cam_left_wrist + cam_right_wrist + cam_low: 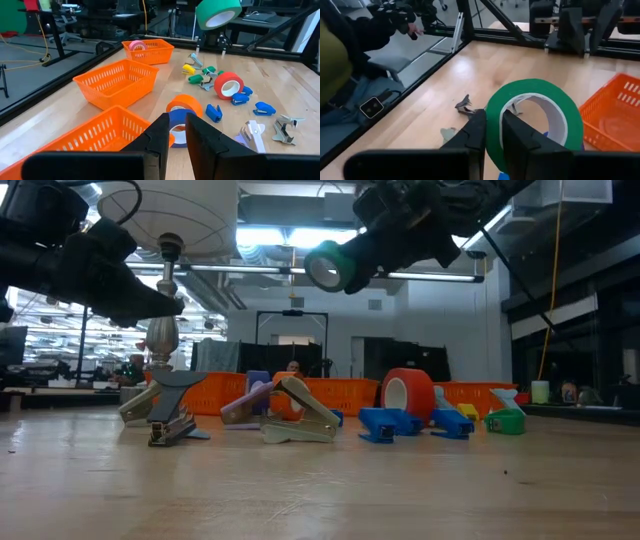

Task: Pick and place Stapler, Stapler remover, tape
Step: Put the green tape into the right orange bin

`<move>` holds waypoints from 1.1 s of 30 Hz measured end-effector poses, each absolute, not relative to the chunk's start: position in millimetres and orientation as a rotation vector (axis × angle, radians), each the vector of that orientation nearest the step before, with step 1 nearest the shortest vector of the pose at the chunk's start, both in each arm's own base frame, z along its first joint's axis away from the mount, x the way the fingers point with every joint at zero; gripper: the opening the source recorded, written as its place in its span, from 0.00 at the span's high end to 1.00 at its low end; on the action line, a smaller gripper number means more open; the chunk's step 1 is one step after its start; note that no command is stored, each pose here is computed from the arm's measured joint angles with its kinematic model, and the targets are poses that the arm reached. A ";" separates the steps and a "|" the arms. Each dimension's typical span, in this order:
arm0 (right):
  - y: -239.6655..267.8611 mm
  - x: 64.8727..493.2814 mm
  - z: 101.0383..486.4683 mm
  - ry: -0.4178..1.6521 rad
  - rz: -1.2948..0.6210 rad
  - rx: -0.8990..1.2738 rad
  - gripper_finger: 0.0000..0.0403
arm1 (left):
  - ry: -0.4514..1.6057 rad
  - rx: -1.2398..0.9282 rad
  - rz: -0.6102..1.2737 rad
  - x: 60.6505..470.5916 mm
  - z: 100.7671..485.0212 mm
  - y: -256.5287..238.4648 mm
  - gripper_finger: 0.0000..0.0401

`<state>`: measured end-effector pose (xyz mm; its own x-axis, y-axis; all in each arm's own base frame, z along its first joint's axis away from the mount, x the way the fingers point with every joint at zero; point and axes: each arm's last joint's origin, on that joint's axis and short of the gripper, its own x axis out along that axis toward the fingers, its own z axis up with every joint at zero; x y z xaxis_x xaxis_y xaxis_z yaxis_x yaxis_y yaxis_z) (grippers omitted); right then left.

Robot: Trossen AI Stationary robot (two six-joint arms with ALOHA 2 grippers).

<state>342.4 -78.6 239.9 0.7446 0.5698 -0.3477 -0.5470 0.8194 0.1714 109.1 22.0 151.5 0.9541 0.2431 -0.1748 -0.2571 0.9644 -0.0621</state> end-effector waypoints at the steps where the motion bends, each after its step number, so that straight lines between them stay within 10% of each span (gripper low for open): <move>1: -76.7 343.0 240.2 0.399 0.615 0.064 0.89 | 0.167 -0.086 0.254 109.0 151.5 22.0 0.85; 18: -38.0 356.1 252.9 0.298 0.700 0.058 0.89 | -0.081 -0.076 0.252 110.8 175.4 22.3 0.85; 33: -40.1 357.9 253.6 0.284 0.628 0.013 0.89 | 0.127 0.313 0.179 174.1 230.1 17.6 0.56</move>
